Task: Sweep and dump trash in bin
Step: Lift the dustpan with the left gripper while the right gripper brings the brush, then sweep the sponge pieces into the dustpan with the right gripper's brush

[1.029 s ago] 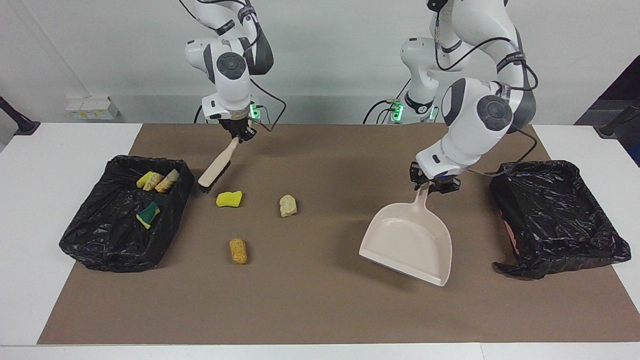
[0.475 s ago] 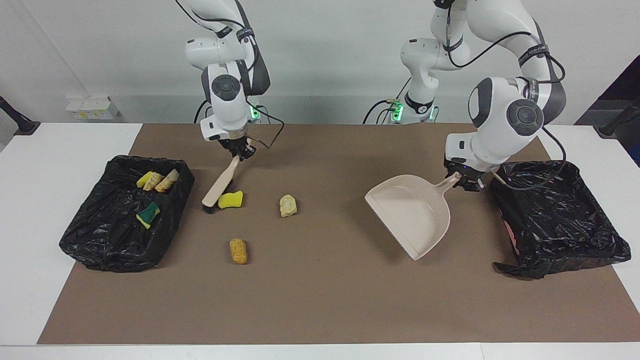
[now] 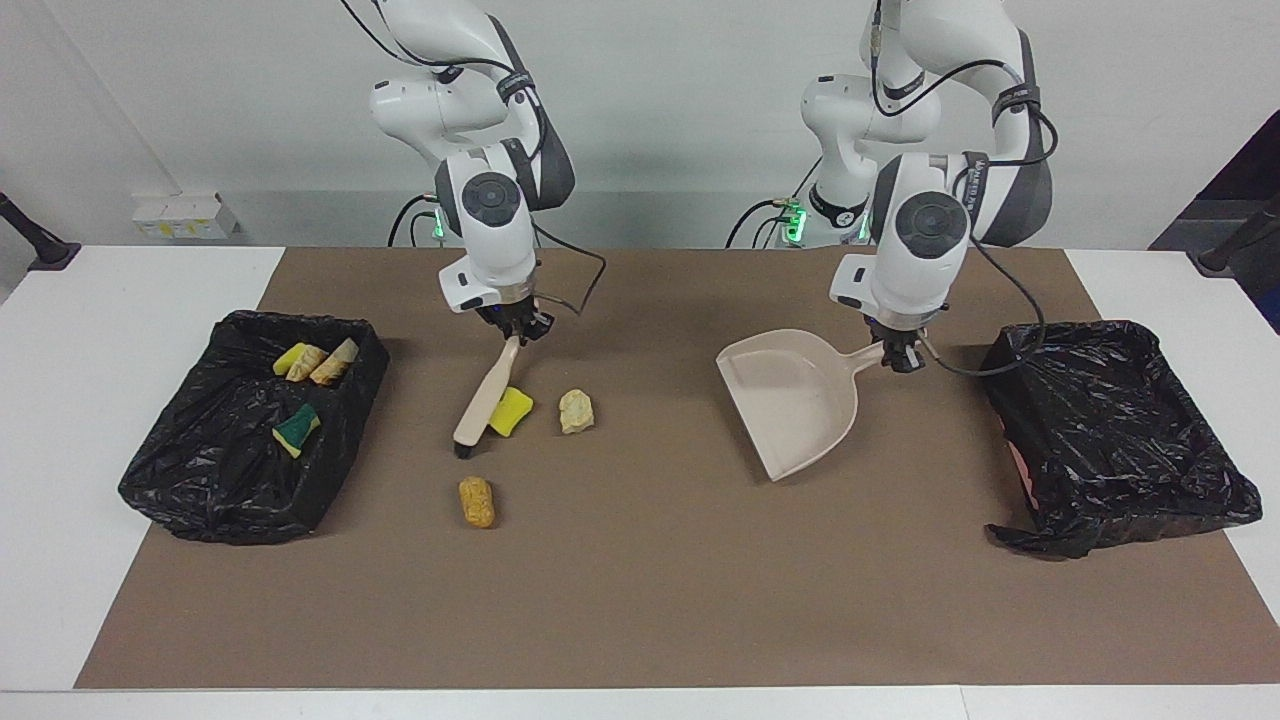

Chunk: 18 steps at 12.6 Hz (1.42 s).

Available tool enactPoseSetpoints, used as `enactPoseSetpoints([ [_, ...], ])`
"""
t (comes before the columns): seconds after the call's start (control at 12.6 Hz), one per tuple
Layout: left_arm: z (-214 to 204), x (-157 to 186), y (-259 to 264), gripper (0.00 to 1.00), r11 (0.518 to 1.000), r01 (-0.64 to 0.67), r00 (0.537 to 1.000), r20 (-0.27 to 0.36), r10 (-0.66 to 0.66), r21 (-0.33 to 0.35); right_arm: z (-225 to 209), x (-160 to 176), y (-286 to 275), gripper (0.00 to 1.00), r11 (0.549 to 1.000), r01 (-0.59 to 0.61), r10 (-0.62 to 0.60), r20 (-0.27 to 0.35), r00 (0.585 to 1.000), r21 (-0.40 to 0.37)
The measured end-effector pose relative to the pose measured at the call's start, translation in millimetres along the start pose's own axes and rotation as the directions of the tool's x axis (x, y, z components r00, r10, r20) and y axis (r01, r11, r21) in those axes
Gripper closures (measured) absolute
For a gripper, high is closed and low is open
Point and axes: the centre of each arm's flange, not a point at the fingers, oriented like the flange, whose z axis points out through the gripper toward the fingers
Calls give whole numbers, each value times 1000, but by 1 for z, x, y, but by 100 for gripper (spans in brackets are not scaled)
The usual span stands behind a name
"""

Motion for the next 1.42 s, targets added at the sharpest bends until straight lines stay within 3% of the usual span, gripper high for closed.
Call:
enactPoseSetpoints([
  [0.16, 10, 16, 2, 68, 1000, -27, 1000, 17, 26, 3, -6, -11, -28, 74, 999, 33, -34, 14, 999, 25],
  [0.47, 17, 15, -1, 68, 1000, -23, 1000, 15, 23, 5, -9, -16, -52, 74, 990, 141, -142, 24, 990, 28],
  [0.87, 26, 14, 5, 68, 1000, -19, 1000, 8, 19, 13, -9, -20, -89, 74, 980, 187, -189, 36, 981, 62],
  [1.03, 30, 14, 8, 68, 1000, -18, 1000, 6, 18, 14, -10, -42, -112, 74, 969, 236, -240, 39, 970, 75],
  [1.42, 36, 11, 15, 68, 1000, -11, 1000, 5, 11, 17, -15, -134, -173, 74, 922, 359, -370, 62, 927, 144],
])
